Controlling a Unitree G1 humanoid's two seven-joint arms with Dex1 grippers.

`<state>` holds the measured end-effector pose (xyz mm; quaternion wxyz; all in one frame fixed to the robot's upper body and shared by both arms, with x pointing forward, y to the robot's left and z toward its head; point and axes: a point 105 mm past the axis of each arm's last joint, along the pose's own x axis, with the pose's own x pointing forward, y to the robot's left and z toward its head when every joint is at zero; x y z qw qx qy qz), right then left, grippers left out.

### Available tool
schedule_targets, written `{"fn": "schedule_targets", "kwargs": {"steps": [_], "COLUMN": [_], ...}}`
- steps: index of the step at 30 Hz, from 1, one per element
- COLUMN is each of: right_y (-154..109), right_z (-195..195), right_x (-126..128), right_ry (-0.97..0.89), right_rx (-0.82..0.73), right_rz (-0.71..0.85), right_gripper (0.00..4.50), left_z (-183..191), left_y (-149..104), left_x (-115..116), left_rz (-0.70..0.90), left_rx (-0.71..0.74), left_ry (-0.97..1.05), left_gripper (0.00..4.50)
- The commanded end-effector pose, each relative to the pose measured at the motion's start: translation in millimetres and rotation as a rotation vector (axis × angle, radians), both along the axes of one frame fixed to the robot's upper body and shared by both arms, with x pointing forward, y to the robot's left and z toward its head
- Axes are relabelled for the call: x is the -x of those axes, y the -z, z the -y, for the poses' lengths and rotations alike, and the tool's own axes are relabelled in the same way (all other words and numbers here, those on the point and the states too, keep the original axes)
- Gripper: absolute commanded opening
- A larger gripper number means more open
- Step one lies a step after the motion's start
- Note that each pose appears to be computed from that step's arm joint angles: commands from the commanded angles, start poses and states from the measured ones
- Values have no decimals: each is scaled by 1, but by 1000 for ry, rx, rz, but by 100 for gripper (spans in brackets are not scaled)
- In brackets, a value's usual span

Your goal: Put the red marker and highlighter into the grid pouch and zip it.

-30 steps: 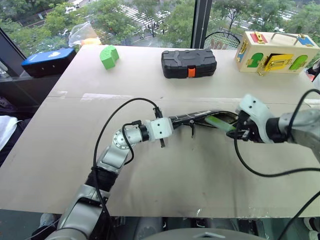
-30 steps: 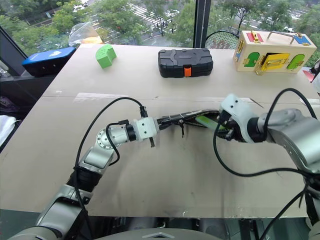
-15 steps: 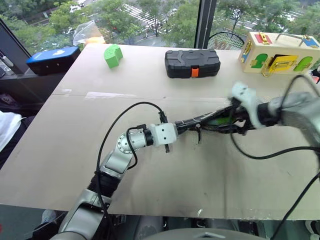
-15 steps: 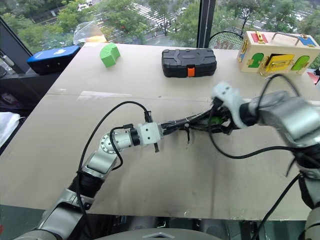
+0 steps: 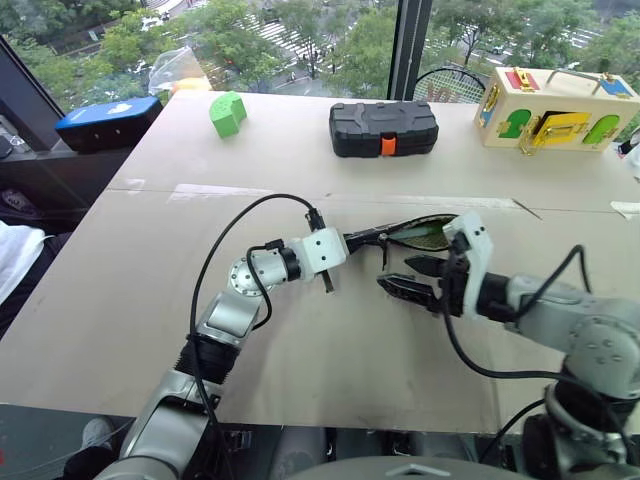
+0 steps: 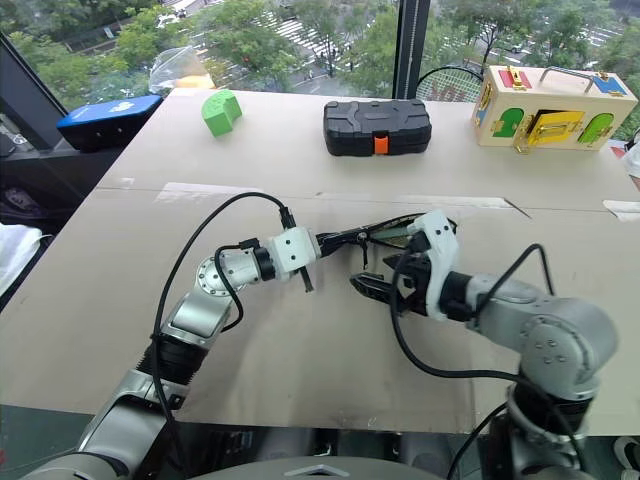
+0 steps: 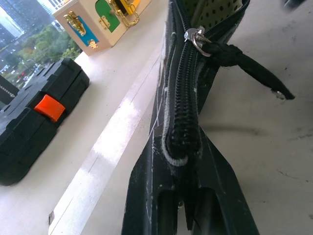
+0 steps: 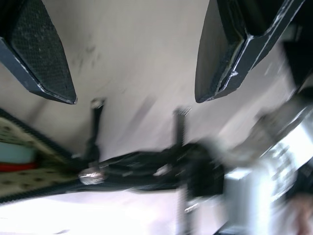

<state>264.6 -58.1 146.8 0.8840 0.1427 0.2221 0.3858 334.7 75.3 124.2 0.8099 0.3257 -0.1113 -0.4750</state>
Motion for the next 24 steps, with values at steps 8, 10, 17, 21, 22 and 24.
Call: {"fn": "schedule_targets", "kwargs": {"steps": [8, 10, 17, 21, 22, 24], "right_y": [-12, -13, -13, -15, -16, -16], "right_z": [-13, -14, -18, -19, -18, -15], "right_x": [-30, -32, -35, -34, -33, -31], "right_ry": [149, 149, 152, 143, 142, 148], "right_rx": [-76, -82, -93, -100, -100, -96], "right_rz": [65, 80, 107, 122, 125, 130], "right_gripper": [387, 387, 137, 5, 5, 5], "left_z": [2, 2, 3, 1, 0, -1], "left_y": [-15, -16, -17, -15, -15, -13], "left_x": [2, 3, 6, 6, 5, 4], "left_rz": [38, 41, 50, 49, 49, 47], "left_rx": [23, 21, 15, 8, 7, 3], "left_ry": [12, 12, 18, 14, 13, 8], "left_gripper": [0, 0, 0, 0, 0, 0]}}
